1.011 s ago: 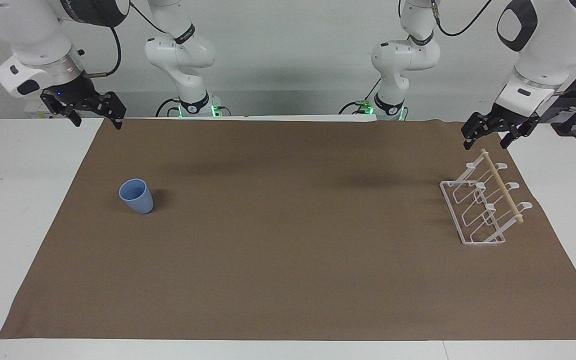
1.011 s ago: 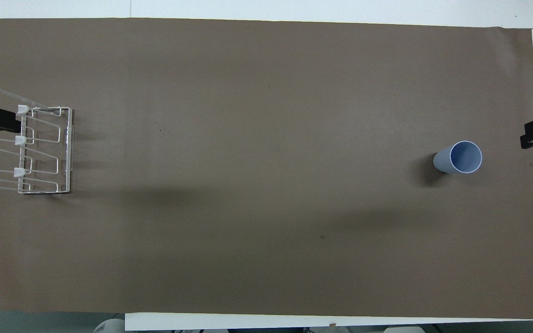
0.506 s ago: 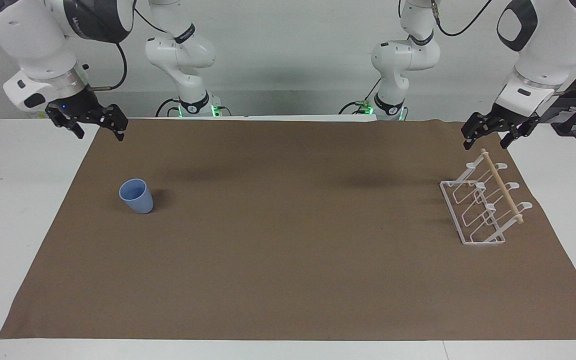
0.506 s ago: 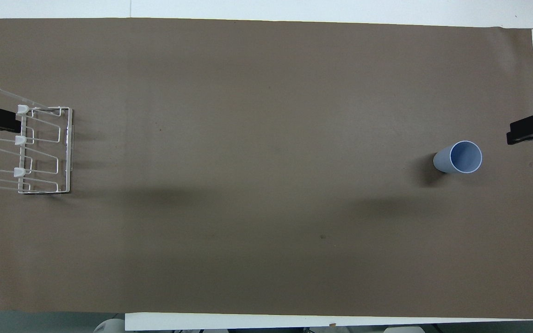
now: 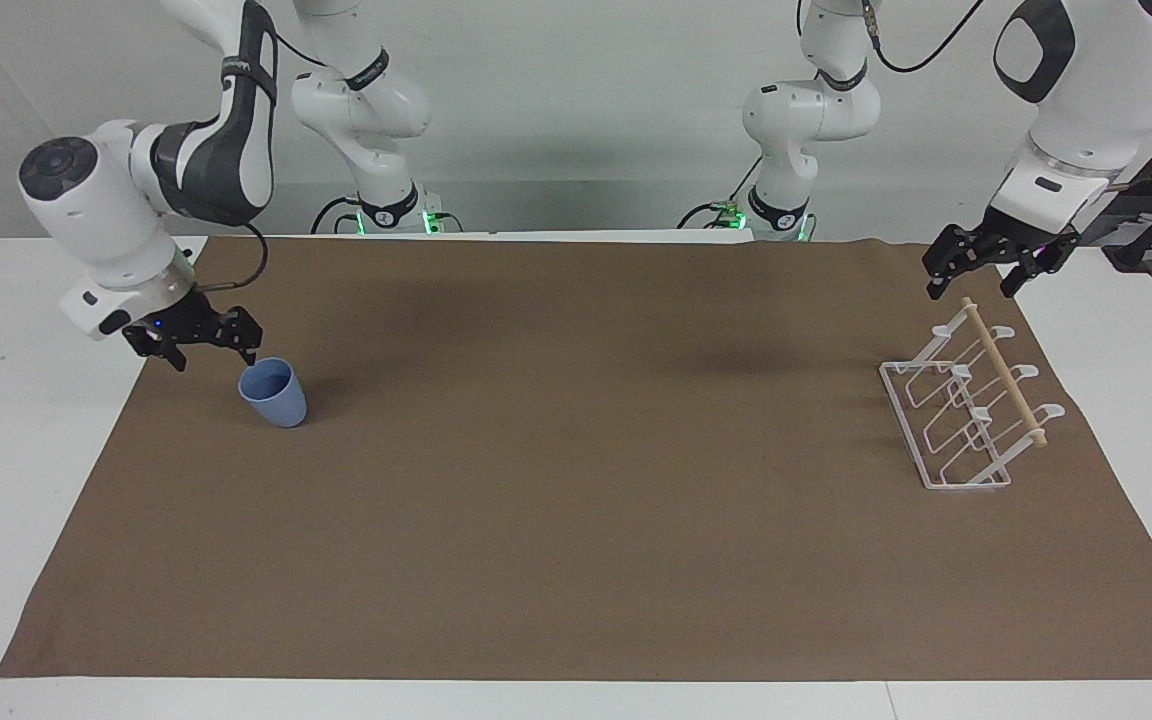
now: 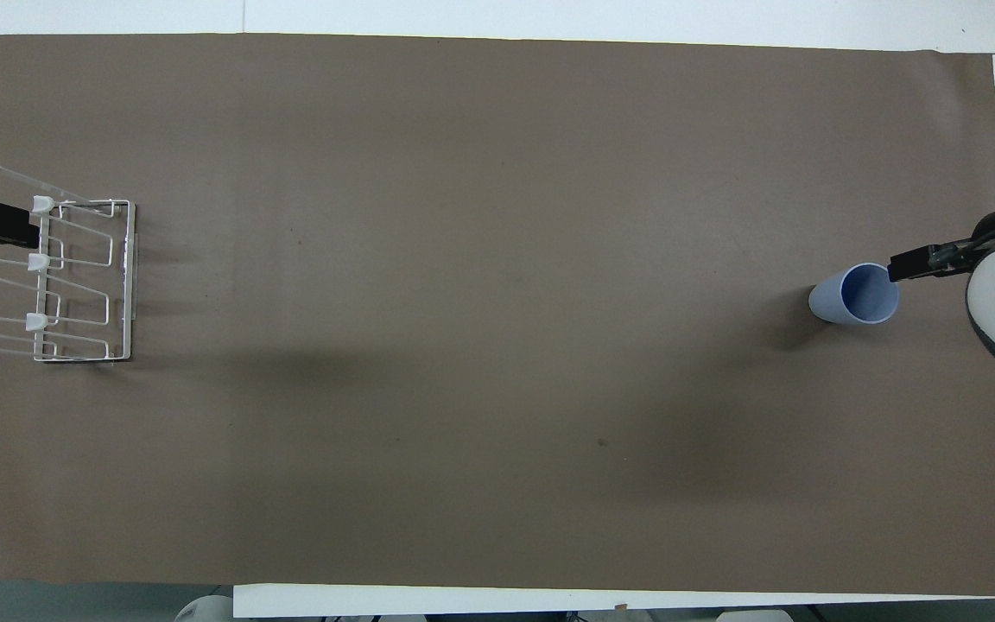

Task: Hang cup on cup holder
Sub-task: 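Grasp the light blue cup rim with the right gripper and lift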

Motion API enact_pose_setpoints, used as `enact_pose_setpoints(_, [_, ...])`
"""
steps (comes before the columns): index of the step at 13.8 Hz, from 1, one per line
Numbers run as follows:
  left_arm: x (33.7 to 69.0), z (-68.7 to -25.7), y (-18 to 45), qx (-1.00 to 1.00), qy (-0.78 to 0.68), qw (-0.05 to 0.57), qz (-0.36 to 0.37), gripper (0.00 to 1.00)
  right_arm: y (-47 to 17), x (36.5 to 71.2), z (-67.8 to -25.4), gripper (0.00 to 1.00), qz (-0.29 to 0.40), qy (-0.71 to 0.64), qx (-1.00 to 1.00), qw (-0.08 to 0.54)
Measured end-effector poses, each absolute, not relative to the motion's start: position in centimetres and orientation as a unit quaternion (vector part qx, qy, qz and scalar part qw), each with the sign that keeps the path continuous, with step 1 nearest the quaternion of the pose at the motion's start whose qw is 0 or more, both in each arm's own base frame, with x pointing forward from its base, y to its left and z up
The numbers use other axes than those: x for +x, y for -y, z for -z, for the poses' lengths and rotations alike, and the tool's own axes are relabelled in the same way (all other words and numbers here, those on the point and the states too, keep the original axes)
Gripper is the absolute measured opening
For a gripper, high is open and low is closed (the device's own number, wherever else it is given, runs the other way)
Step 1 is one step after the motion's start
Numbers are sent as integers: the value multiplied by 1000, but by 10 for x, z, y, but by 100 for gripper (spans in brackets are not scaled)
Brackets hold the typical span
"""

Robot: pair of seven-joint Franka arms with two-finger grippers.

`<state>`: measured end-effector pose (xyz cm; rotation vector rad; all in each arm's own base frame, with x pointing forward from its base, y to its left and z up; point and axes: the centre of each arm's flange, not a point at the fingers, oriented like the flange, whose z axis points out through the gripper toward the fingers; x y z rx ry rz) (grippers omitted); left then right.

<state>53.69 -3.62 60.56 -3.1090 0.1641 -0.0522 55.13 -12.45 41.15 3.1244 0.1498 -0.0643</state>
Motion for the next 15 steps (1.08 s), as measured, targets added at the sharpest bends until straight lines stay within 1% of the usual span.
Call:
enact_pose_setpoints(4, [537,-606,36,-998,-53,14,17,100,123,550,-374,100,31,-46,998,-7])
enact_pose_setpoints(5, [537,-606,36,-998,-53,14,17,100,121,546,-366,97,33,-53,998,-8])
enact_pose_setpoints(6, [537,-606,36,-998,-53,14,17,100,120,542,-358,96,36,-65,997,-9])
enact_pose_setpoints(7, [537,-606,36,-998,-53,14,17,100,120,539,-351,89,39,-77,996,-11])
enact_pose_setpoints(8, [537,-606,36,-998,-53,14,17,100,121,536,-346,75,39,-90,995,-12])
enact_pose_setpoints(10, [537,-606,36,-998,-53,14,17,100,121,535,-342,51,39,-106,994,-13])
enact_pose_setpoints(12, [537,-606,36,-998,-53,14,17,100,121,536,-343,30,37,-110,993,-13])
enact_pose_setpoints(13, [537,-606,36,-998,-53,14,17,100,121,538,-345,17,35,-112,993,-12])
enact_pose_setpoints(14, [537,-606,36,-998,-53,14,17,100,121,540,-349,7,35,-118,992,-12])
enact_pose_setpoints(15, [537,-606,36,-998,-53,14,17,100,122,543,-356,4,39,-124,991,-14])
